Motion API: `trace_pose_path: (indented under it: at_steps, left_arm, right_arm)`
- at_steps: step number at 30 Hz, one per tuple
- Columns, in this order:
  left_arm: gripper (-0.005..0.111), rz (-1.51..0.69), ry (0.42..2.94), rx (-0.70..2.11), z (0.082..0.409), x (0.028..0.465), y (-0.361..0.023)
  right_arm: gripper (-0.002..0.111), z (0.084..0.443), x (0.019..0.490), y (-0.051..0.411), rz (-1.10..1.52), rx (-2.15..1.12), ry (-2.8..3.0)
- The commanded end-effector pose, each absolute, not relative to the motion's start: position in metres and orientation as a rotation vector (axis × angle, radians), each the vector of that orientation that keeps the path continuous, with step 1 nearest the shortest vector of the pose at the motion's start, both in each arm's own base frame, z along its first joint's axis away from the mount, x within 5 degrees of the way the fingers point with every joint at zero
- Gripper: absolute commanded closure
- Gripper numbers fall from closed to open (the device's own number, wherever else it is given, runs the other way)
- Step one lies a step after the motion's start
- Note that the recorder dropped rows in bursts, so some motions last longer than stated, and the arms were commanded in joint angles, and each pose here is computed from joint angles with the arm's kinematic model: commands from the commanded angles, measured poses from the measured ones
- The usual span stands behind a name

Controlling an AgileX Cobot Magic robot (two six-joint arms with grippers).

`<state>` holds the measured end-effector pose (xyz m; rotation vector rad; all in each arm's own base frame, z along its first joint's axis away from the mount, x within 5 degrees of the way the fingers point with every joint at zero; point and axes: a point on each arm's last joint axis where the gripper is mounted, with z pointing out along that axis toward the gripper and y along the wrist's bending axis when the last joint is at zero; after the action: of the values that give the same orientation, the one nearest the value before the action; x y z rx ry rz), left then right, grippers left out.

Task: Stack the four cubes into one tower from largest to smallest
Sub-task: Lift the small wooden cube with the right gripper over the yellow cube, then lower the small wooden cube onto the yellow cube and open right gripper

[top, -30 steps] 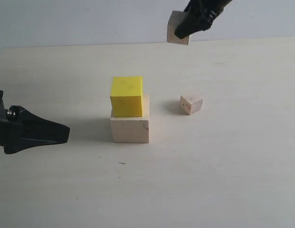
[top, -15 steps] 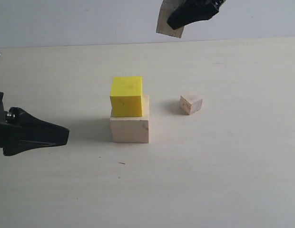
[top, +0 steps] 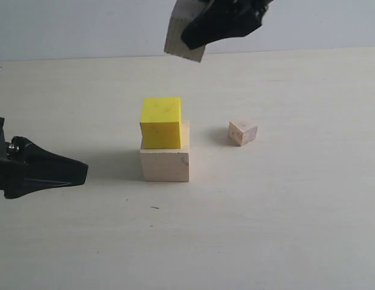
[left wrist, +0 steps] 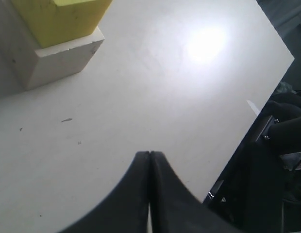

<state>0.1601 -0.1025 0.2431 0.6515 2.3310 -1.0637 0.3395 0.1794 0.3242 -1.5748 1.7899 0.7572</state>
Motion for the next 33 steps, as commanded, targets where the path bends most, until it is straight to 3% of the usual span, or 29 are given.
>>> trace_pose_path:
  at_steps: [1,33]
  left_arm:
    - [0.107,-1.053,2.313,0.652,0.246,0.161,-0.102]
    - [0.107,-1.071,2.307,0.711,0.246,0.158,-0.103]
  right_arm:
    - [0.108,0.317,0.331,0.202,0.714,-1.595,1.755]
    - [0.108,0.276,0.338,0.233,0.512,-1.789,1.709]
